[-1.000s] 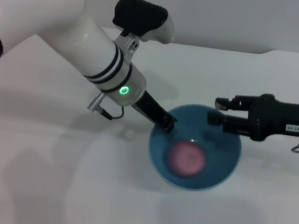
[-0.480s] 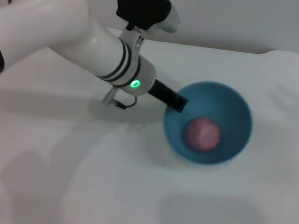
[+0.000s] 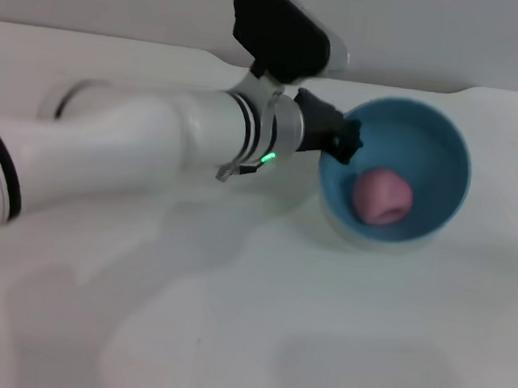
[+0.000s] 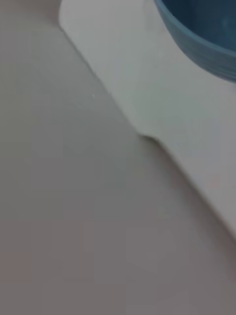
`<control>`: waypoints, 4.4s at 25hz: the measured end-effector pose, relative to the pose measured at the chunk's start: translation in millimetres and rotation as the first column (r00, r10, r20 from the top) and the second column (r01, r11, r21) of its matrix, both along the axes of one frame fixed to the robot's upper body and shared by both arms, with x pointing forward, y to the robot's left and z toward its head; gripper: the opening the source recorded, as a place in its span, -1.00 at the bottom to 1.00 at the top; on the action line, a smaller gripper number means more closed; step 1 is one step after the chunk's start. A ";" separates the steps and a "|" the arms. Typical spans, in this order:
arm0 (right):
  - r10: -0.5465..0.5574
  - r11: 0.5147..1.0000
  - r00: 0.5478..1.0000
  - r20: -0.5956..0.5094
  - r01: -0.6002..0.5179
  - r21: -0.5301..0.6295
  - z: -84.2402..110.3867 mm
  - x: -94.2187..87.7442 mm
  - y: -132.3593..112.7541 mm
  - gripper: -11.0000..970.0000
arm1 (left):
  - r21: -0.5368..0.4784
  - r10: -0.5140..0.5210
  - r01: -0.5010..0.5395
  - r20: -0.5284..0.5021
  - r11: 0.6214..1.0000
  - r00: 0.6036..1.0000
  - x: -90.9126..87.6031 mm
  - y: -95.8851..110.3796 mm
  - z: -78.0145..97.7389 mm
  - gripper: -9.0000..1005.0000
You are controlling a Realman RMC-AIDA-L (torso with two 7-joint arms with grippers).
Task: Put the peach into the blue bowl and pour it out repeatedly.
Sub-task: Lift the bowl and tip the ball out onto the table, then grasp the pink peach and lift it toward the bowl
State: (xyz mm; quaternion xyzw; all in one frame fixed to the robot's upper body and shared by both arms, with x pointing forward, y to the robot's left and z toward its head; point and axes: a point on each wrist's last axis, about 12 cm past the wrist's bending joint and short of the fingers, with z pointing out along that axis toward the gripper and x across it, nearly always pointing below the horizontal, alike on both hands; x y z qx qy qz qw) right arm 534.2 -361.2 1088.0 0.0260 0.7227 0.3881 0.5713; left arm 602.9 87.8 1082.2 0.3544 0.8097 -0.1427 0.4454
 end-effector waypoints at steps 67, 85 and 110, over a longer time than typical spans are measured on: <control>-0.072 0.996 0.996 0.046 0.069 0.061 6.6 6.8 -4.2 0.05 | 0.200 -0.267 0.179 0.650 0.963 0.712 -45.5 18.0 -31.6 -0.98; 0.154 0.971 0.985 -0.079 -0.166 -0.173 -10.3 32.3 42.5 0.07 | -0.206 0.398 -0.403 -0.070 0.892 0.915 52.7 67.6 21.2 -0.98; 0.653 0.416 0.548 -0.523 -0.836 -0.357 -8.1 44.8 187.8 0.19 | -0.169 0.478 -0.662 -0.566 0.730 0.672 21.8 209.4 5.5 -0.98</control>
